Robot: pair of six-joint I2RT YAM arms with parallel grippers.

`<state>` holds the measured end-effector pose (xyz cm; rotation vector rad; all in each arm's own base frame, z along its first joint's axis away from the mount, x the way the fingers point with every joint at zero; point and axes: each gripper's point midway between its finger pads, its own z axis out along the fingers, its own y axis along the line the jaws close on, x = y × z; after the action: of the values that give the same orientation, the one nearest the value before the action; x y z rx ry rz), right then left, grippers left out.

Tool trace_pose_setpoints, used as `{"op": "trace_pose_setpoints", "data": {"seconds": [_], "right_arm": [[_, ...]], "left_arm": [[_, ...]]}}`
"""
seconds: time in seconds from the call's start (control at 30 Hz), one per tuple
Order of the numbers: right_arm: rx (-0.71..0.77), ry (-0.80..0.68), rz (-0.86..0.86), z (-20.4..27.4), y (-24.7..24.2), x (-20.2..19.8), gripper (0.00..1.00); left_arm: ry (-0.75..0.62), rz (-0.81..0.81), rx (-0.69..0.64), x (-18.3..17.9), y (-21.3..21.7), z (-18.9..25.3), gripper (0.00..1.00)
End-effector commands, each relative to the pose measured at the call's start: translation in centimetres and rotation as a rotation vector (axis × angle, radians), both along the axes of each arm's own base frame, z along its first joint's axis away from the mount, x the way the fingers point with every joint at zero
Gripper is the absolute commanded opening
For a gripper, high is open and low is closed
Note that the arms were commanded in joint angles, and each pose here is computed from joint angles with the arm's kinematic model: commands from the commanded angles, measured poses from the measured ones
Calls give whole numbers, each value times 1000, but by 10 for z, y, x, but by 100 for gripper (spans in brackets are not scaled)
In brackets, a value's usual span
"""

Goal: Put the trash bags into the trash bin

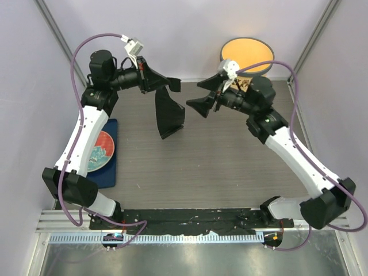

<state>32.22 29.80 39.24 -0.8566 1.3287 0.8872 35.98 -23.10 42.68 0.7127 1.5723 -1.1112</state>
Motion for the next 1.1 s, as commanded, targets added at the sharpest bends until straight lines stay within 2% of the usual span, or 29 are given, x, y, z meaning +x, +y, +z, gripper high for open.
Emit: {"op": "trace_pose_setpoints", "data": {"seconds": [0.0, 0.3, 0.33, 0.4, 0.5, 0.57, 0.6, 0.63, 0.67, 0.83, 0.93, 0.97, 1.0, 1.07], "right_arm": [[-39, 24, -34, 6, -13, -8, 86], [-72, -24, 16, 13, -16, -31, 83], [-78, -32, 4, 13, -17, -28, 81], [-80, -45, -40, 16, -20, -21, 69], [-53, -85, -54, 36, -24, -25, 60], [-42, -103, -49, 43, -26, -30, 40], [-36, -110, -48, 46, -27, -33, 26], [-39, -127, -50, 48, -29, -35, 4], [-40, -135, -62, 49, -31, -35, 1], [-22, -225, -143, 74, -49, -40, 1], [-64, -222, -151, 67, -54, -44, 2], [-99, -245, -146, 63, -56, -46, 39], [-128, -239, -136, 53, -57, -48, 52], [-170, -236, -98, 41, -59, -59, 59]], "left_arm": [[-59, -233, -57, -43, -20, 17, 0], [-50, -370, -115, -75, -51, 26, 0], [-53, -390, -115, -81, -55, 27, 0], [-52, -419, -113, -88, -59, 27, 0], [-26, -425, -109, -92, -63, 25, 0], [-24, -427, -108, -94, -65, 25, 0], [-25, -427, -109, -96, -65, 26, 0], [-31, -431, -110, -98, -66, 29, 0], [-32, -436, -109, -99, -67, 30, 0], [-29, -424, -88, -102, -67, 32, 0], [-45, -383, -83, -97, -66, 32, 0], [-55, -382, -85, -98, -66, 34, 0], [-72, -382, -87, -98, -66, 37, 0], [-73, -388, -86, -98, -66, 37, 0]]}}
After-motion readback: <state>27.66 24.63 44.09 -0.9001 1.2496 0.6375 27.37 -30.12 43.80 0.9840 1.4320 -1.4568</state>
